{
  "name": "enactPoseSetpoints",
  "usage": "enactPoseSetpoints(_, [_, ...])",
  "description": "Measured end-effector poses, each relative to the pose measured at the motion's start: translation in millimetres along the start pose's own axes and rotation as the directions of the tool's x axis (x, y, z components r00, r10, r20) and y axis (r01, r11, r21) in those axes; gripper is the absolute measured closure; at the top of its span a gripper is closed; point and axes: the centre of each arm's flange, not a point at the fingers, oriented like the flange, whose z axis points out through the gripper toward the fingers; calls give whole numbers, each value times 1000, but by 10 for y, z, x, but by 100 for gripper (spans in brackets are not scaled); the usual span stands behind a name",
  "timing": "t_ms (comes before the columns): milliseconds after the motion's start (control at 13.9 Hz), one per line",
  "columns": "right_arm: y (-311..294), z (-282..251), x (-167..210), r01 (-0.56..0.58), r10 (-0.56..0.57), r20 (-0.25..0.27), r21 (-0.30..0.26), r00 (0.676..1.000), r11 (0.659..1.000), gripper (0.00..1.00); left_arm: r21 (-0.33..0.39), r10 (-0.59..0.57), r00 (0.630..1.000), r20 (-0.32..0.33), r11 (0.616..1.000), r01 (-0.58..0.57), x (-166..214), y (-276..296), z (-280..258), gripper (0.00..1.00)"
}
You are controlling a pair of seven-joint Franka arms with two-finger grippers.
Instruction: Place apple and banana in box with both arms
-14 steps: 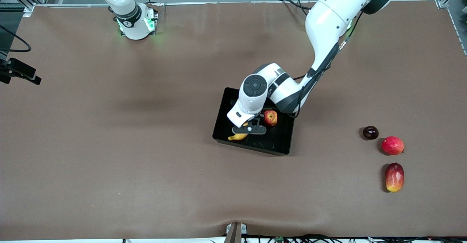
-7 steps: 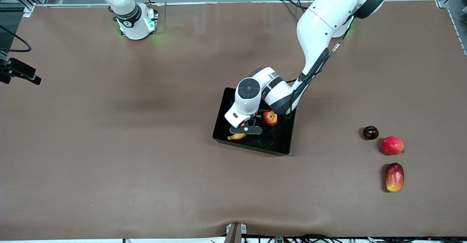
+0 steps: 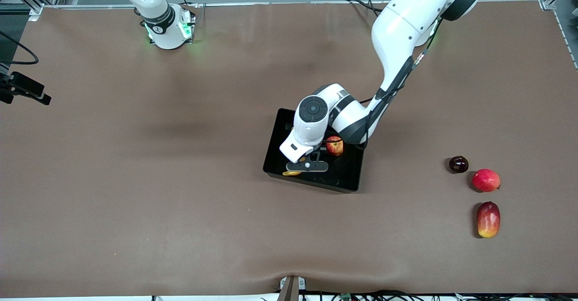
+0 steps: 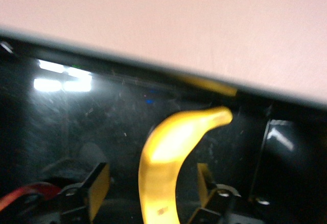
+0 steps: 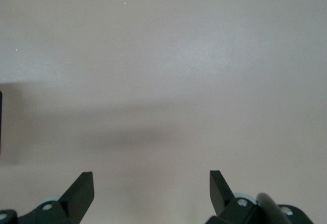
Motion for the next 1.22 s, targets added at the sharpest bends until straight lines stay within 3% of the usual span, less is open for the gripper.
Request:
enactPoseSetpoints(144, [0, 1, 0, 0, 0, 0, 0, 1000, 1000, 0, -1, -23, 998, -52, 1000, 23, 207, -109, -438, 0])
enactPoseSetpoints(647, [1, 3, 0, 0, 0, 1, 0, 1000, 1000, 0, 117, -149, 982, -121, 980, 163, 790, -1328, -2288, 0])
enactPoseSetpoints(935, [2, 7, 1, 0, 0, 1, 0, 1000, 1000, 0, 189, -79, 993, -86, 977, 94, 917, -2116, -2865, 0])
enactPoseSetpoints(1222, [9, 16, 5, -2, 2, 3, 0, 1000, 1000, 0, 184, -24, 999, -36, 982, 30, 963, -2884, -3335, 0])
